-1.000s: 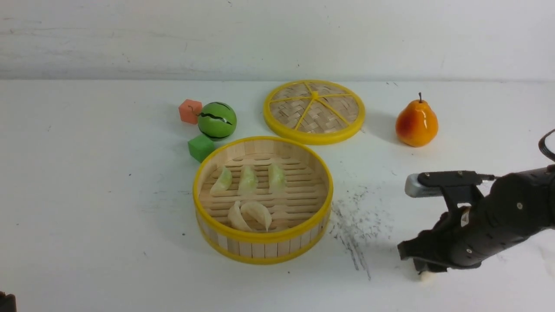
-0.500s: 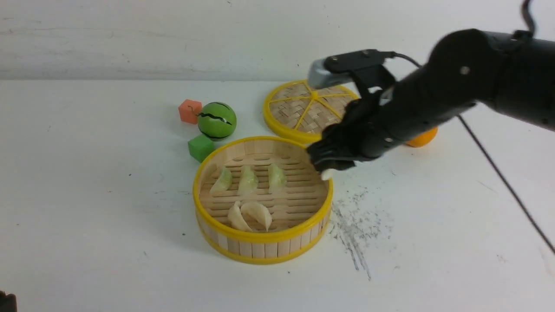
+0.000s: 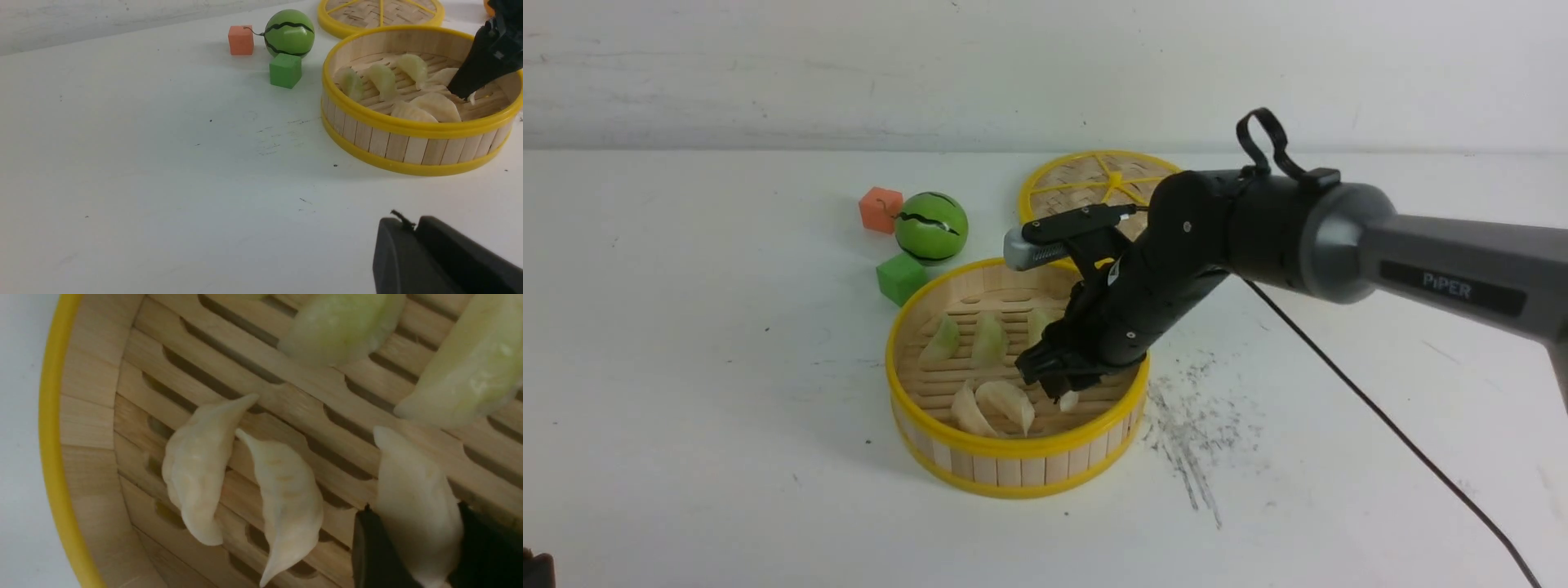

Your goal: Put the dumplings into the steamer on the white table.

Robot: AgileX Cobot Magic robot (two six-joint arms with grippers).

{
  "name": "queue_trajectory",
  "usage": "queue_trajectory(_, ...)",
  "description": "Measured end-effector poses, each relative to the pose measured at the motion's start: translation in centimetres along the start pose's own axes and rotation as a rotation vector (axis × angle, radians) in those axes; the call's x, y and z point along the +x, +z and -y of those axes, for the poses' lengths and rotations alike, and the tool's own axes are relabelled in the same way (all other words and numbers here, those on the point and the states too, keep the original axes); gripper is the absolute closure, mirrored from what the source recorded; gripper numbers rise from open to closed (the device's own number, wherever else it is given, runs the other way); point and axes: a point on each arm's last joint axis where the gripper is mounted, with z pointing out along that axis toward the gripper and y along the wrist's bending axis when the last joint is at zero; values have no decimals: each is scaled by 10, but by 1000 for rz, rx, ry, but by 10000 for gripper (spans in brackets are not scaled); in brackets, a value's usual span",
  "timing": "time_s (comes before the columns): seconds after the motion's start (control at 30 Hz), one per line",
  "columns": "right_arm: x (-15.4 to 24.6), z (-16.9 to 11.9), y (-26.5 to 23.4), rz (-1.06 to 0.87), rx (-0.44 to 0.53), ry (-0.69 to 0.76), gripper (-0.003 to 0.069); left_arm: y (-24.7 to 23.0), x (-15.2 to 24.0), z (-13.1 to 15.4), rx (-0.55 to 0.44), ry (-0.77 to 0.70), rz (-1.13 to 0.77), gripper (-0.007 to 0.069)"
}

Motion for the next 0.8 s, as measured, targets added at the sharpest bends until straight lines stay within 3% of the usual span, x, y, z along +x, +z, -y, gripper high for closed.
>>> queue_trajectory(0.17,1,0,0,-11,-2,0,374,0,0,0,0,0,0,576)
queue_trajectory(0.3,5,-1,0,-57,-10,4,288,0,0,0,0,0,0,576)
queue_trajectory(0.43,3,-4,-14,-61,-5,-14,290,0,0,0,0,0,0,576)
queue_trajectory(0.57,-15,-17,-92,85,26,-93,410,0,0,0,-1,1,0,571)
queue_trajectory(0.7,-12,-30,-203,239,140,-216,615,0,0,0,-1,2,0,566)
queue_trajectory(0.8,8,-32,-257,297,228,-236,671,0,0,0,4,-7,-1,562)
